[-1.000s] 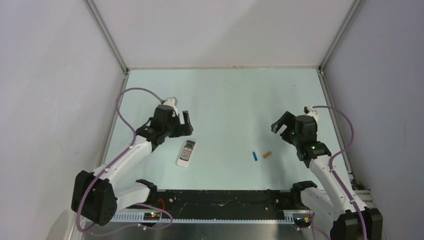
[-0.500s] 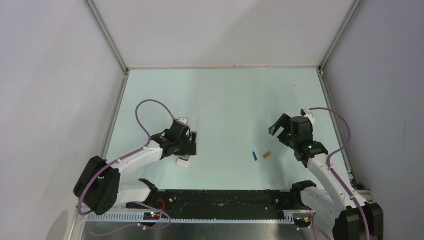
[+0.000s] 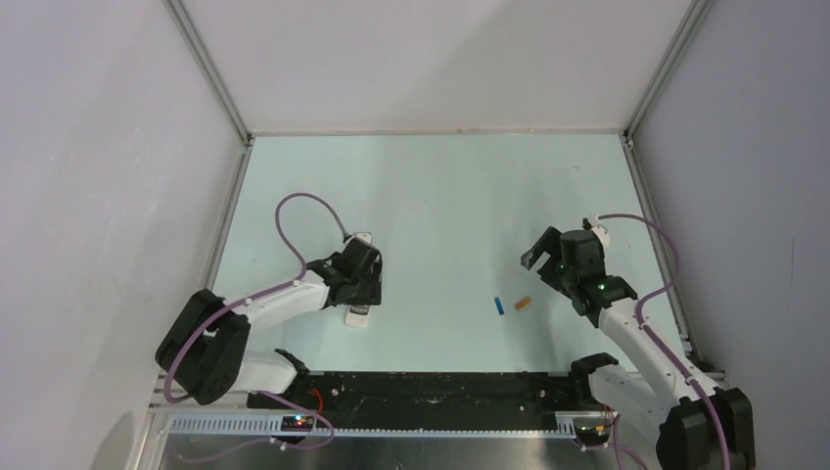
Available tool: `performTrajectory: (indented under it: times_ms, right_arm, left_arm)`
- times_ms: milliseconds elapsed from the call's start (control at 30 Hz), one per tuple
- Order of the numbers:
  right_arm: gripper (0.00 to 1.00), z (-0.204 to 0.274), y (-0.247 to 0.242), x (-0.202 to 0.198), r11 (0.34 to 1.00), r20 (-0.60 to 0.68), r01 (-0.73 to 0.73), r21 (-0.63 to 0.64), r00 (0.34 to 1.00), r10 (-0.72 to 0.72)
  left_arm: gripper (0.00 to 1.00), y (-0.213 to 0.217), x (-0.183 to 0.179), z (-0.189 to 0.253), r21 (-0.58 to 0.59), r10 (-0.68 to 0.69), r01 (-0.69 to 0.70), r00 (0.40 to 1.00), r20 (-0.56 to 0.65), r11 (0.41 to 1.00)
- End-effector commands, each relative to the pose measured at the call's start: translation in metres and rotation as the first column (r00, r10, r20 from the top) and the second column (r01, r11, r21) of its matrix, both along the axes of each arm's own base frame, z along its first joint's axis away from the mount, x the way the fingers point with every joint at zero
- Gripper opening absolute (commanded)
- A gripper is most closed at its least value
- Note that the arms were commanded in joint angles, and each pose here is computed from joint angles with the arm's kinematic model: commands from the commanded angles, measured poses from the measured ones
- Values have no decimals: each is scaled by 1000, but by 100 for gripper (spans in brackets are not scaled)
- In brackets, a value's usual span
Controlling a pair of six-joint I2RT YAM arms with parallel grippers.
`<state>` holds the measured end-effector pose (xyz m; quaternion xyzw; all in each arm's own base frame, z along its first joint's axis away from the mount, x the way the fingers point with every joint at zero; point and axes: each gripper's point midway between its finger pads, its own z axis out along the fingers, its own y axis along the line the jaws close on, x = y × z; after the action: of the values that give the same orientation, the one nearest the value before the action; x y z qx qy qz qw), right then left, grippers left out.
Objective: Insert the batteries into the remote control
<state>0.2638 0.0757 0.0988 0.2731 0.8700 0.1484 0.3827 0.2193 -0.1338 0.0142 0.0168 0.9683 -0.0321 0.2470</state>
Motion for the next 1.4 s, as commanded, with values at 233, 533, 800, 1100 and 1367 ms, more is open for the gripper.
performTrajectory:
  times_ms: [233, 533, 800, 1100, 1367]
  right_arm:
    - [97, 5, 26, -4, 998, 20, -54, 34, 998, 54]
    - [97, 22, 59, -16, 978, 69, -179, 108, 983, 172]
    - [99, 93, 125, -35, 849, 313, -510, 138, 836, 451]
    - [99, 216, 183, -81, 563, 646, -822, 80, 473, 599]
    - [100, 282, 207, -108, 458, 790, -889, -12, 272, 549]
  left_arm:
    - [60, -17, 0, -8, 43, -64, 65, 998, -18, 997]
    - [35, -39, 16, 33, -52, -95, 99, 993, 71, 994]
    - [36, -90, 39, 150, -276, -180, 270, 933, 310, 922]
    - [35, -124, 13, 283, -476, -226, 498, 824, 519, 724]
    - [35, -130, -28, 371, -568, -223, 627, 752, 621, 532]
